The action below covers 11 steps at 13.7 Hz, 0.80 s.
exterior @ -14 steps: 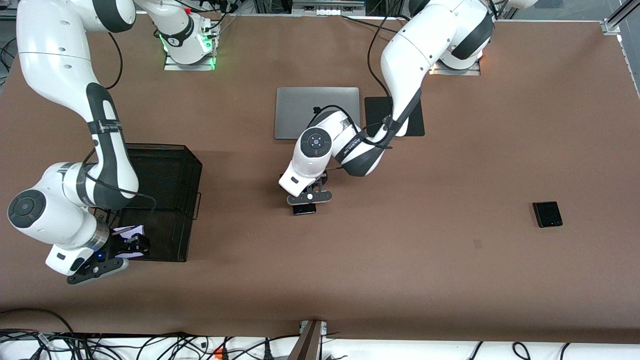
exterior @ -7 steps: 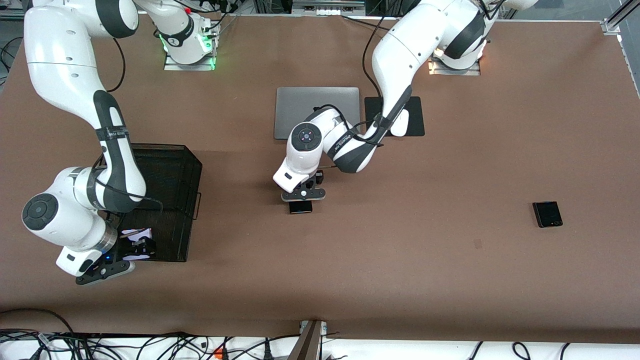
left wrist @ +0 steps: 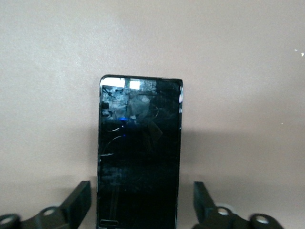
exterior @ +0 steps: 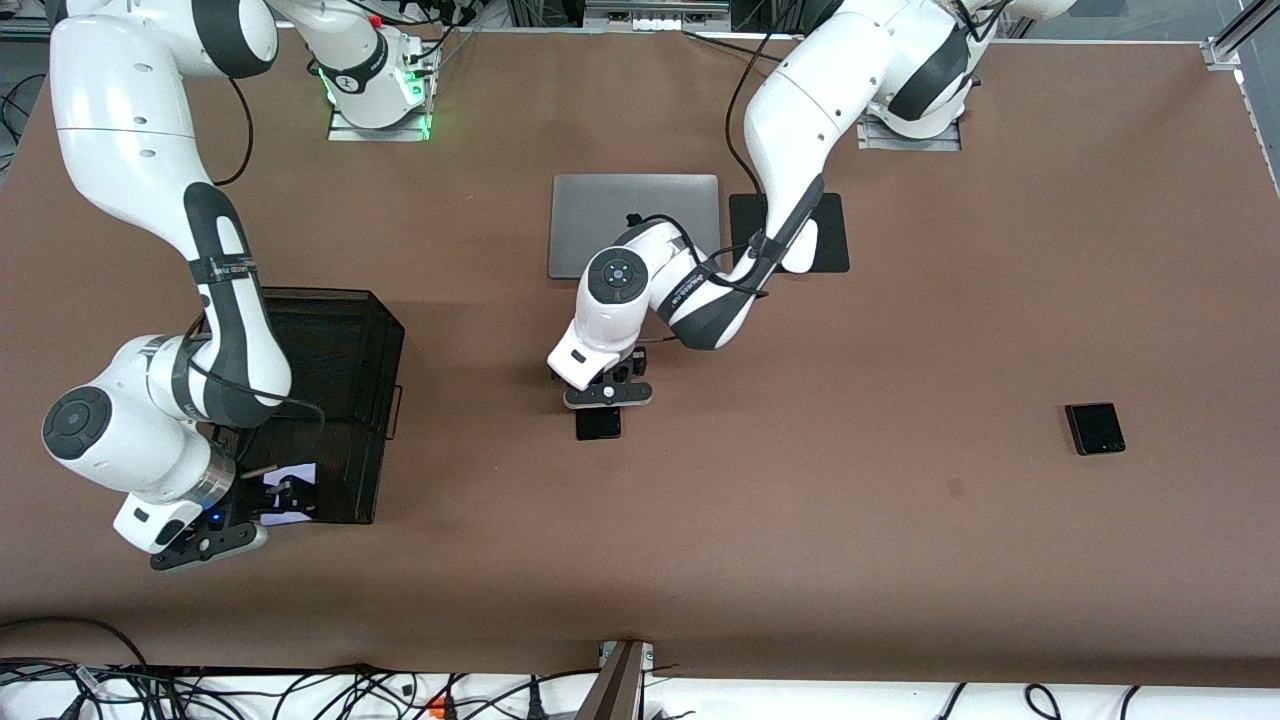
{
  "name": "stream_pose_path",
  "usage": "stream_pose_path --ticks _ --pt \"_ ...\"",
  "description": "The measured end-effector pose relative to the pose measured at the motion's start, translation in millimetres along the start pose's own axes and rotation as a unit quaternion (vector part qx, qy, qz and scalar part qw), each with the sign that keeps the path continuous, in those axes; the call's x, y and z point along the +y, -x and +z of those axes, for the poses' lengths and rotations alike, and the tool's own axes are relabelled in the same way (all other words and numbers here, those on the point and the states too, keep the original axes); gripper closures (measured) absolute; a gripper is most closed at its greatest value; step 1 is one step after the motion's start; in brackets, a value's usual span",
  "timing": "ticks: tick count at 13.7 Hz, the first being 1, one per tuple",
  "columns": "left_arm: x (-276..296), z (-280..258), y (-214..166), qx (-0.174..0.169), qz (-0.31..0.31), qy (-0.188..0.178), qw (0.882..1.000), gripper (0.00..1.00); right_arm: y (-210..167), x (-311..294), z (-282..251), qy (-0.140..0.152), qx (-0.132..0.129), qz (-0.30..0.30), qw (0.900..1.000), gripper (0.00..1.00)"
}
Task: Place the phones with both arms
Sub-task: 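Set the black phone down mid-table with the left gripper while the right gripper withdraws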
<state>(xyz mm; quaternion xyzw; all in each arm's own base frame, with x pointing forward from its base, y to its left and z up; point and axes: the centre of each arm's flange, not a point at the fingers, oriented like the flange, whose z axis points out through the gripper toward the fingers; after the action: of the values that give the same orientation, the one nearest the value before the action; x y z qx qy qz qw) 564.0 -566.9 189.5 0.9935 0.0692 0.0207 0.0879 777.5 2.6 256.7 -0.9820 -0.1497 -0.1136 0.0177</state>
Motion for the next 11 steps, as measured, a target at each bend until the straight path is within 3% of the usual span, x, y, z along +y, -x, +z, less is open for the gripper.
stream_pose_path --ticks 2,5,8,11 --pt "-0.1 -4.3 -4.4 0.006 -0.001 0.001 1.000 0.00 0.9 2.3 -4.0 -0.005 -0.013 0.001 1.000 0.00" --pt "-6.2 -38.8 -28.2 0.015 -0.017 -0.005 1.000 0.00 -6.7 1.1 -41.6 -0.023 -0.055 -0.002 0.998 0.00" --pt "-64.9 -140.8 -104.9 0.022 -0.078 -0.025 0.996 0.00 -10.6 -5.0 -96.1 -0.036 -0.081 0.003 0.996 0.00" --pt "-157.2 -229.1 -165.5 0.008 -0.112 -0.058 0.992 0.00 -11.1 -27.1 -137.5 -0.044 -0.107 0.073 0.991 0.00"
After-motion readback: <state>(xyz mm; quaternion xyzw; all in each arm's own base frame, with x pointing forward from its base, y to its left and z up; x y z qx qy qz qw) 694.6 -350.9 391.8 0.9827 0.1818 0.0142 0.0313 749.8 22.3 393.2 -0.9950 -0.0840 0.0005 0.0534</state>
